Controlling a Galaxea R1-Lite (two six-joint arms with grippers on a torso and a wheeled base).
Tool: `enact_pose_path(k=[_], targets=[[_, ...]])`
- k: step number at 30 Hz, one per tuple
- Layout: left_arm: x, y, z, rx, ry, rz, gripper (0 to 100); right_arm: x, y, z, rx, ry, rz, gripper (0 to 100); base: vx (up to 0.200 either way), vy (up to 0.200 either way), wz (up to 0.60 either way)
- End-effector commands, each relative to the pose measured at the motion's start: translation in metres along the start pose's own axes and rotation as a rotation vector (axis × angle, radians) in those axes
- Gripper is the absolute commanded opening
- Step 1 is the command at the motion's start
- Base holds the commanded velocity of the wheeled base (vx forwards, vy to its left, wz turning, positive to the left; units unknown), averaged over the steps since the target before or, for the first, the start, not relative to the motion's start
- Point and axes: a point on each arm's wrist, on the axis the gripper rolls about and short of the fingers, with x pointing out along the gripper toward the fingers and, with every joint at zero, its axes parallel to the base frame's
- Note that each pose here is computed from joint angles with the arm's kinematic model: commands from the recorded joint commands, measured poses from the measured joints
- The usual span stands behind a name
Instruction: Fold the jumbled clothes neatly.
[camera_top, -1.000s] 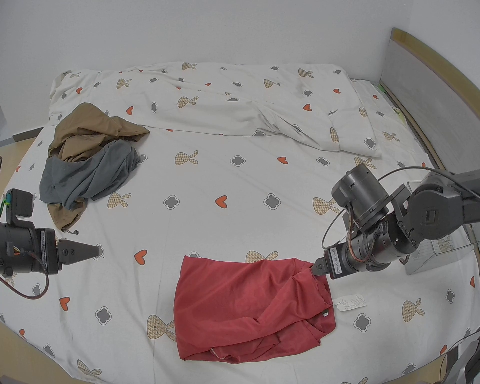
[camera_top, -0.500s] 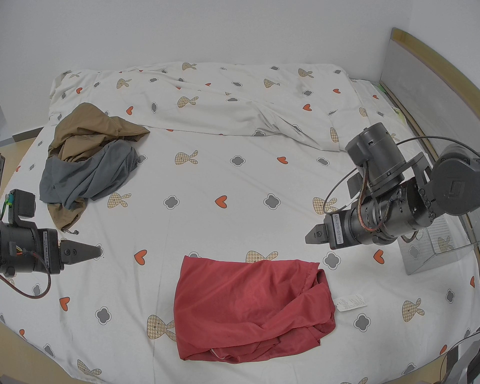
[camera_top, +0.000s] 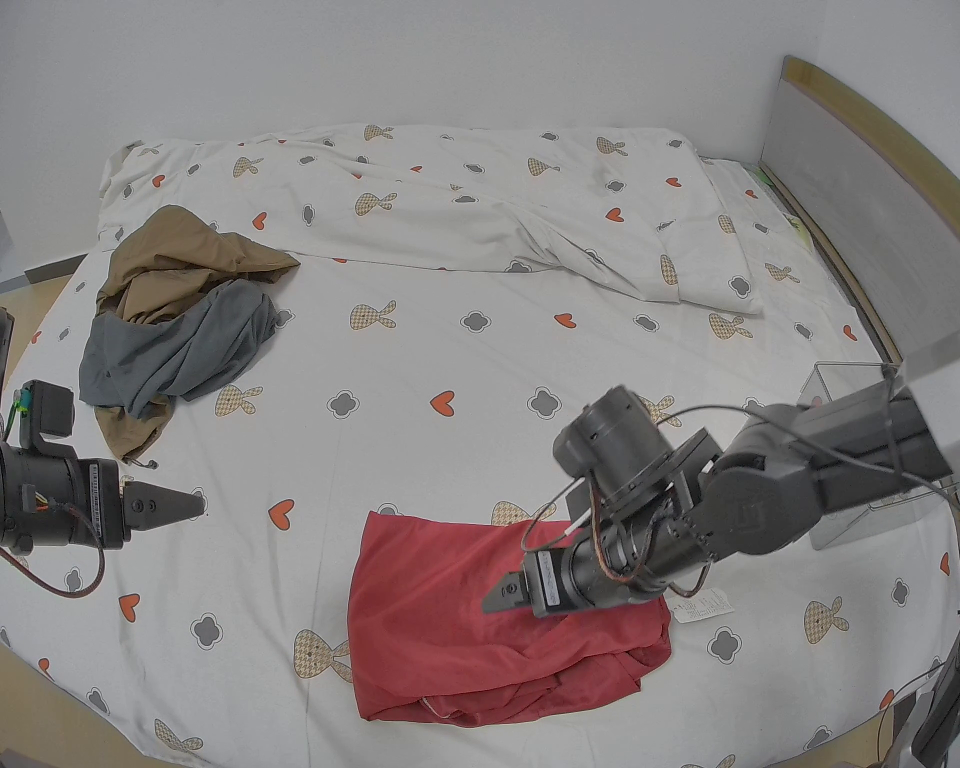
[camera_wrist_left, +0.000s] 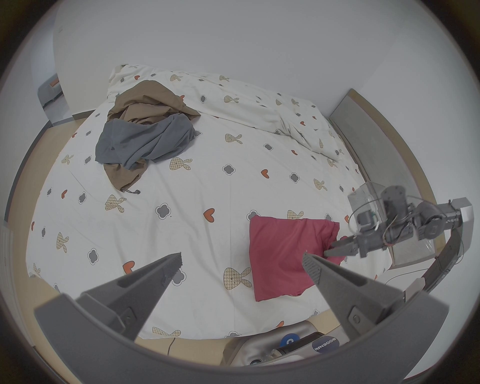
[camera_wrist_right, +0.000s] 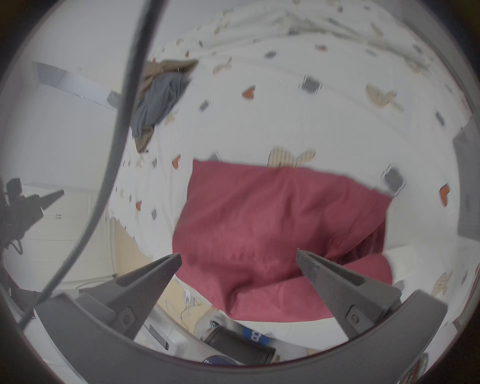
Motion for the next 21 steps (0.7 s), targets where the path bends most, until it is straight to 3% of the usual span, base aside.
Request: enact_pose_path(k=[1,8,16,21], targets=[[0.002,0.0,0.0,-0.002,0.005,0.002,100,0.034,-0.017,-0.024,0.022,0.131,-0.077,100,0.0,0.0,0.0],[0.011,0.001,-0.001,-0.005,0.039,0.008,100,0.019,-0.033,-0.052,0.033,0.189,-0.107,100,0.0,0.0,0.0],[0.015,0.002,-0.002,0.007,0.048,0.01,100,0.0,-0.034,-0.052,0.038,0.152,-0.088,100,0.0,0.0,0.0],[0.016,0.002,-0.003,0.008,0.045,0.009,100,-0.023,-0.034,-0.037,0.055,0.061,-0.053,100,0.0,0.0,0.0]])
